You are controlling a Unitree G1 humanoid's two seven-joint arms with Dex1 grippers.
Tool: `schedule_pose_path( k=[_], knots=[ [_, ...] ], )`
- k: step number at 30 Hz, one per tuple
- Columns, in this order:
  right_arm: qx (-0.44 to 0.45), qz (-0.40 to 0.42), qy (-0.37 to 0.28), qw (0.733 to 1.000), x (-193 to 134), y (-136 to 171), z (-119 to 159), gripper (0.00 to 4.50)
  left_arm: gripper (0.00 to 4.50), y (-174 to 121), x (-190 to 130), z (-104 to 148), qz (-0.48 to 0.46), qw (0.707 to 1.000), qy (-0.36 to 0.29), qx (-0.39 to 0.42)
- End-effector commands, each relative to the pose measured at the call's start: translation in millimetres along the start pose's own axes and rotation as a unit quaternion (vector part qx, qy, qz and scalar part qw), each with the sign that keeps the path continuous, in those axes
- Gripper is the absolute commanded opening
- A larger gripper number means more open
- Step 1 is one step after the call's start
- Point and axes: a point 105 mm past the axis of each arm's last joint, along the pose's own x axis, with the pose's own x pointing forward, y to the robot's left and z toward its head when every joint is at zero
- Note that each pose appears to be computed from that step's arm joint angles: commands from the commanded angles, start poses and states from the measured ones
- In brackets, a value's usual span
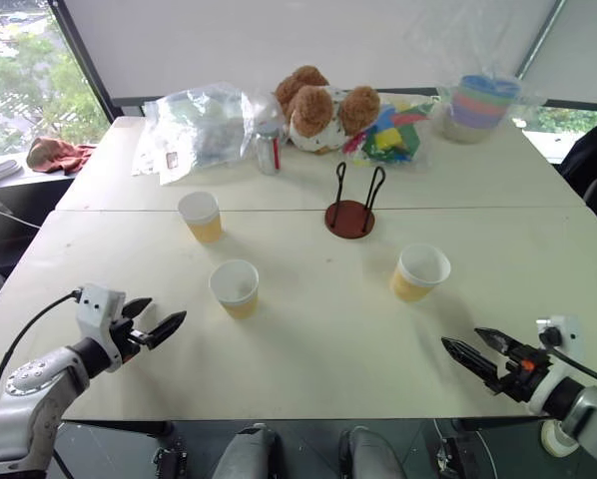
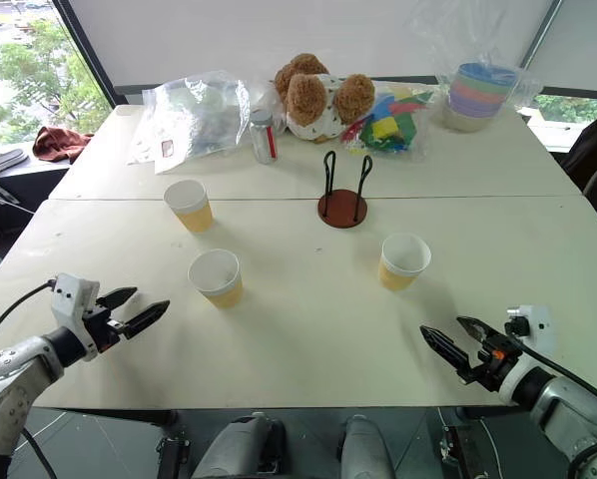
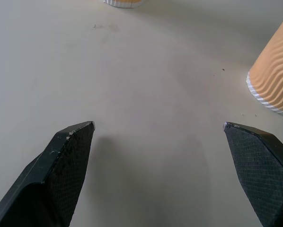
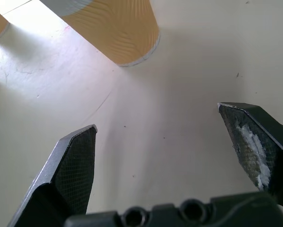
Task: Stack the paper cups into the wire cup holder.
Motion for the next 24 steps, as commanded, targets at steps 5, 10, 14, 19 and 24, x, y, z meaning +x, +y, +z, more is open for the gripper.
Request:
schedule_pose_path(
  k=[5,10,14,19,24],
  knots=[
    [-0.019,0.016,-0.011,1.0,3.1,4.0,12.6,4.45,4.5,-1.6,-0.6,8.7,0.006,0.999,-0.022,0.025],
    [-0.02,0.017,-0.011,1.0,3.4,2.9,14.2,4.45,4.5,2.4,1.4,10.3,0.017,0.999,-0.028,0.023],
    [-0.022,0.001,-0.009,1.0,1.0,-4.3,13.9,4.45,4.5,9.4,4.6,12.3,0.024,0.999,-0.027,0.029],
    [-0.026,-0.034,-0.02,0.999,-11.8,-17.6,24.9,4.45,4.5,23.7,14.8,20.0,0.012,0.999,-0.009,0.042],
    [-0.03,-0.076,-0.011,0.997,-50.6,-48.6,56.9,4.45,4.5,36.6,4.9,53.1,-0.036,0.998,0.014,0.057]
  ],
)
